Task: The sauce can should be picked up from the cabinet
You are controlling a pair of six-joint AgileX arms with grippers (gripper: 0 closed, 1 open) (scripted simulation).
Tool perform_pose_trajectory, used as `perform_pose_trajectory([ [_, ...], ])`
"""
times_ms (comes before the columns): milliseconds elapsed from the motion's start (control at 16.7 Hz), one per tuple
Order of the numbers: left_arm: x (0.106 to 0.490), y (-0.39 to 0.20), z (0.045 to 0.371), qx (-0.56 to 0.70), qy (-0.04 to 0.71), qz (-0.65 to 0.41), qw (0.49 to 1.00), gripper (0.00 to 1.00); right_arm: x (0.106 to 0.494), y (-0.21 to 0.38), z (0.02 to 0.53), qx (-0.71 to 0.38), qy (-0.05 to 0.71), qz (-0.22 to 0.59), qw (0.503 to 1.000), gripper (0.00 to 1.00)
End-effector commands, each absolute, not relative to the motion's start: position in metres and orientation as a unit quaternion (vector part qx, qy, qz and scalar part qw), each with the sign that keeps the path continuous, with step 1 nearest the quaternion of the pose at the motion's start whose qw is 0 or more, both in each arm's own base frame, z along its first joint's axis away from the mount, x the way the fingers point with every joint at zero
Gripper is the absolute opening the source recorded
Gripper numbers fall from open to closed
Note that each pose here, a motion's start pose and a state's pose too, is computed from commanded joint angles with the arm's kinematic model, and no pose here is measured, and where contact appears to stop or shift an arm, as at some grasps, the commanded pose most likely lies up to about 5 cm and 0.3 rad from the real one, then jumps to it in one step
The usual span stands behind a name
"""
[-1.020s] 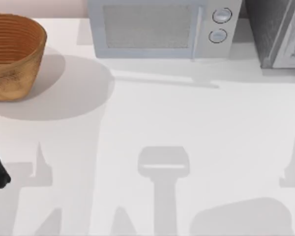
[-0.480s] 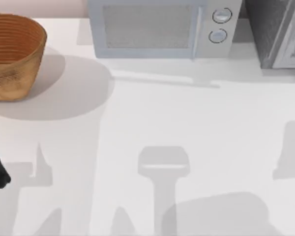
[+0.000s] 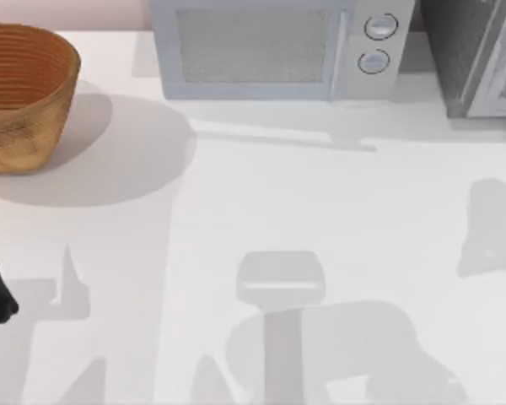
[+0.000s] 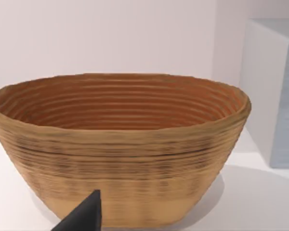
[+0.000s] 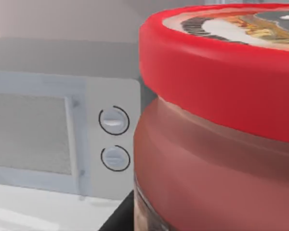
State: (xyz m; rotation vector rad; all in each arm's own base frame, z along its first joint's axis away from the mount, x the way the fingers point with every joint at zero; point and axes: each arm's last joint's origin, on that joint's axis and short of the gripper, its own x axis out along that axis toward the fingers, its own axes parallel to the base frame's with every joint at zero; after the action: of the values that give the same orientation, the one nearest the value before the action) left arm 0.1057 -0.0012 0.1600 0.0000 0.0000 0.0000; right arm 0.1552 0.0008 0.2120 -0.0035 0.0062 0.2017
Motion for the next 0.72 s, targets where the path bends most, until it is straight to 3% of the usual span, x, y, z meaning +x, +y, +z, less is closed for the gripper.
perform_pose_trajectory([
  [720,0.106,-0.001,0.160,0.000,0.000,0.000,1.000,1.00,0.228,-0.002,0.221,-0.003,0.005,0.192,0.981,0.00],
])
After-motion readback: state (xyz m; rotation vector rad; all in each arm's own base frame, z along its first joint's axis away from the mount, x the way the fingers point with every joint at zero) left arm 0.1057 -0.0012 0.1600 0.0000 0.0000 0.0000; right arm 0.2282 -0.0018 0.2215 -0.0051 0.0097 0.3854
